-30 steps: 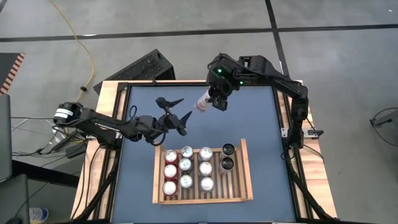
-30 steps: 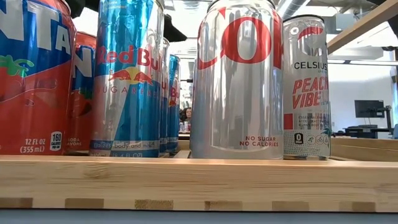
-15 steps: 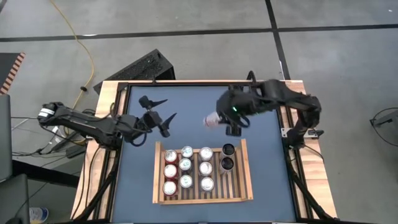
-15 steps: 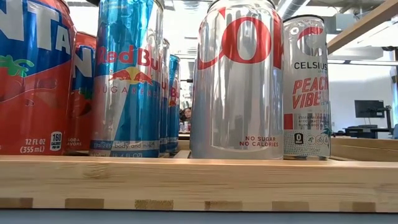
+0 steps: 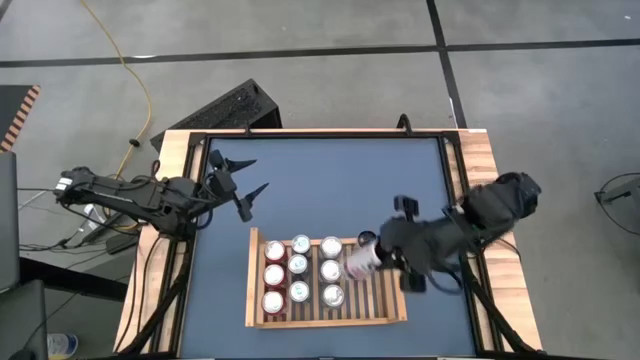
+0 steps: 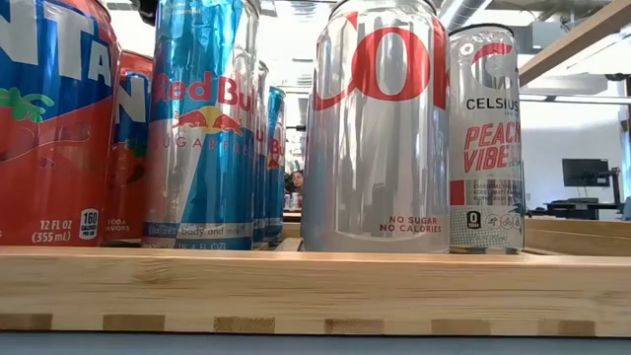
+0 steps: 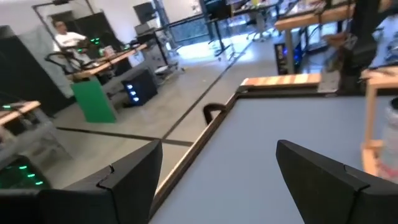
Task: Place canned beverage on shelf
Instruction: Put the white-pink soda can on the shelf aligned with the other white-pink soda can, then return to Home Position
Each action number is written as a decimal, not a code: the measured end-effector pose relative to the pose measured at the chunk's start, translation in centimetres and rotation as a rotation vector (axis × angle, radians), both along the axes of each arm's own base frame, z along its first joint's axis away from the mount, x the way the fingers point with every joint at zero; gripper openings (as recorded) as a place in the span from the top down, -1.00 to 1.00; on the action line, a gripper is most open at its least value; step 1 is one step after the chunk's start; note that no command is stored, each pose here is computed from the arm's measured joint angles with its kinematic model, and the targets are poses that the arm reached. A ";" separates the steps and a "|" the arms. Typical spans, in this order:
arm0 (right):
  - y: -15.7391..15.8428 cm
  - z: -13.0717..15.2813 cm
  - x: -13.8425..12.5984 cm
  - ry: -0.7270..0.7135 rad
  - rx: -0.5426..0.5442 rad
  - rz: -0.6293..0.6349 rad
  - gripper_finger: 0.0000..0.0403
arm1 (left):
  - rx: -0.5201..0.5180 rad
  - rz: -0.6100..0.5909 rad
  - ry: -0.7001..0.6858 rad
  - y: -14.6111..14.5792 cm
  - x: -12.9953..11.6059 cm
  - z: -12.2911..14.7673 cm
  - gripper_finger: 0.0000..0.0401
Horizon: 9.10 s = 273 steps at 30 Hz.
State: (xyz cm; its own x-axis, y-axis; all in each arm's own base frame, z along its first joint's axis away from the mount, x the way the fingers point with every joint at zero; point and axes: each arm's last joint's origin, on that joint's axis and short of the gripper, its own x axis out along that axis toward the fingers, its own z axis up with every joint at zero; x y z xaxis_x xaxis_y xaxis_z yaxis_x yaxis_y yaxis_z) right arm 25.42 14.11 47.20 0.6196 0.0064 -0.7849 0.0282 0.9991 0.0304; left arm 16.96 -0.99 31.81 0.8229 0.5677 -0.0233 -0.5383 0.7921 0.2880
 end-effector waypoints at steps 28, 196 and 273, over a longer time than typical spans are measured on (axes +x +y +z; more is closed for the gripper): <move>7.8 -11.9 6.7 0.407 0.025 -0.081 0.13 | -0.130 -0.214 0.081 -0.4 -0.8 -1.1 -0.51; 7.7 -18.2 8.1 0.491 -0.215 0.293 -0.30 | -0.164 -0.198 0.103 -0.4 -0.9 -1.5 -0.51; -7.4 3.2 -8.9 -0.592 -0.067 0.360 -0.32 | -0.265 -0.989 -0.122 -1.4 -7.0 4.0 -0.51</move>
